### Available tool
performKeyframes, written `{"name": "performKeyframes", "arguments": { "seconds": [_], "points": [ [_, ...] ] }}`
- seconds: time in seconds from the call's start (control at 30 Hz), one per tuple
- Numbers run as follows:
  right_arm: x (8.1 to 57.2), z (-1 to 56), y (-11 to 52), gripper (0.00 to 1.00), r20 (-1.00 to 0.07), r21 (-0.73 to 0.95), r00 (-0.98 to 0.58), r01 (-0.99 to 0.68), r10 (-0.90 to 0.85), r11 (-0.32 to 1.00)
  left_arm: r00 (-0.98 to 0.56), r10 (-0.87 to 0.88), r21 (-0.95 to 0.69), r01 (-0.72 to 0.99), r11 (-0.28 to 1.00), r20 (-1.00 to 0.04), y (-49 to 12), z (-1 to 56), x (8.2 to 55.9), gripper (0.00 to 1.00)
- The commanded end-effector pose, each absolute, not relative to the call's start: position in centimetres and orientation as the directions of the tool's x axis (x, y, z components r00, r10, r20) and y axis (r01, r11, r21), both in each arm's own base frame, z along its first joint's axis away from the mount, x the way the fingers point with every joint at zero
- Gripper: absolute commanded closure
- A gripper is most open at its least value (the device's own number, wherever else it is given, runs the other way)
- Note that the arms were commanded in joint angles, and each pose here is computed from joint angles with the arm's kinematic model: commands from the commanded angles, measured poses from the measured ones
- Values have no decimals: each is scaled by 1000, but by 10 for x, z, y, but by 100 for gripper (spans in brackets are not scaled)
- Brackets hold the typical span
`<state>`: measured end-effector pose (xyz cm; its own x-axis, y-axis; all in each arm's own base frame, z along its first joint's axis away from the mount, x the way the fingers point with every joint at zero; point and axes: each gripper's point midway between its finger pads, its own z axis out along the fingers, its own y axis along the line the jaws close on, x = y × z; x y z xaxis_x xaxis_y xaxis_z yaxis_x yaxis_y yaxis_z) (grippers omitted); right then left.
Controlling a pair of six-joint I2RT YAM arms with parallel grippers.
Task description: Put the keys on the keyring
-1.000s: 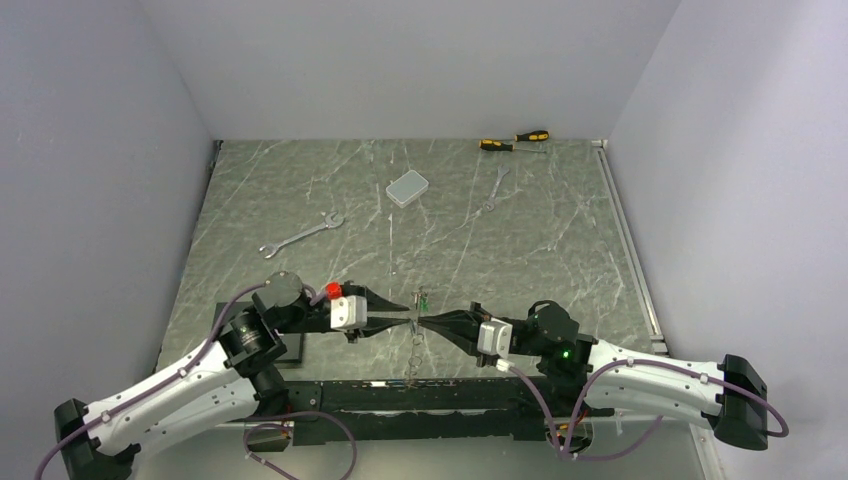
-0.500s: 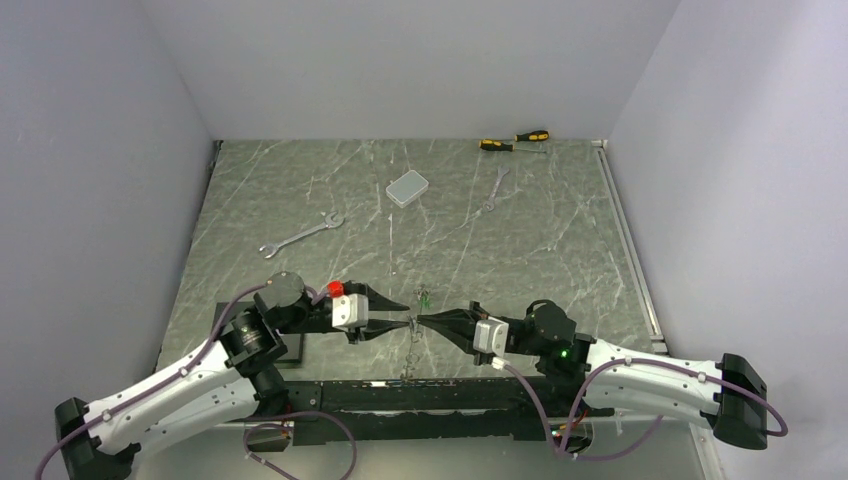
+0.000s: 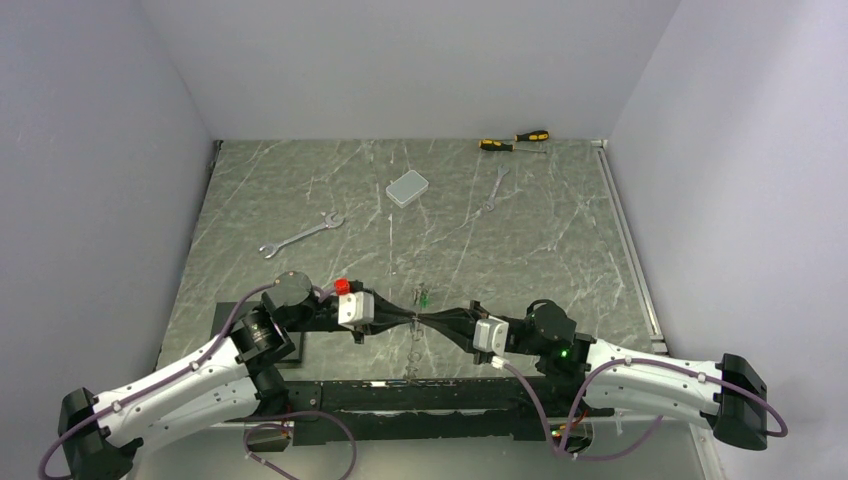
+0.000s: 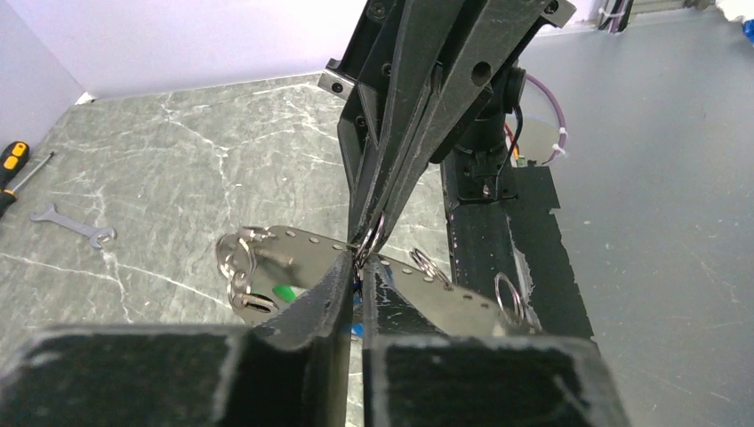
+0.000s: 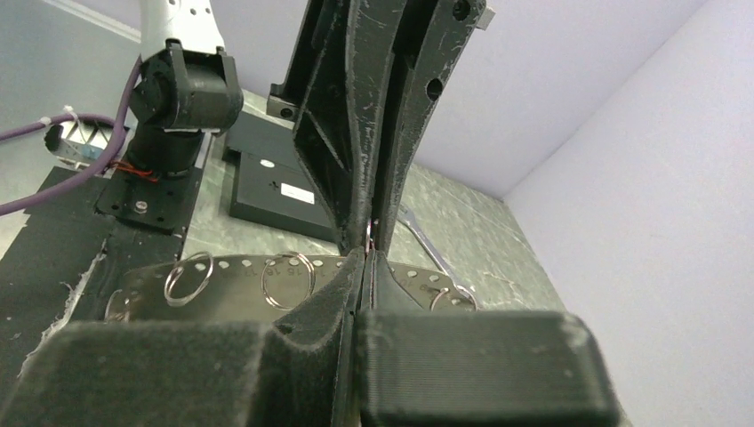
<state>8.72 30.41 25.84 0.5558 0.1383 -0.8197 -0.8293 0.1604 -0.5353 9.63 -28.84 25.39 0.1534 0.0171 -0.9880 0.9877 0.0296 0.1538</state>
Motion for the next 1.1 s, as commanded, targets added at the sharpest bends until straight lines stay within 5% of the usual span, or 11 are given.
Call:
{"name": "performKeyframes", "arguments": {
  "seconds": [0.0, 0.3, 0.47, 0.6, 1.07],
  "points": [
    [87, 289, 301, 100, -778, -556, 593, -804, 209, 213, 180, -40, 180, 984, 5, -983, -293, 265, 92, 95],
    [88, 288, 301, 100, -788, -545, 582, -811, 201, 213, 218, -20, 217, 976, 23, -976, -292, 265, 95, 100],
    [91, 283, 299, 65, -820, -516, 550, -830, 157, 211, 234, 87, 240, 969, 61, -968, -284, 260, 104, 100],
    [97, 275, 299, 55, -856, -484, 509, -851, 93, 206, 244, 180, 261, 962, 77, -953, -276, 257, 111, 100],
    [112, 256, 314, 58, -918, -397, 390, -900, -76, 180, 233, 303, 268, 960, 80, -924, -277, 232, 124, 100]
  ]
}}
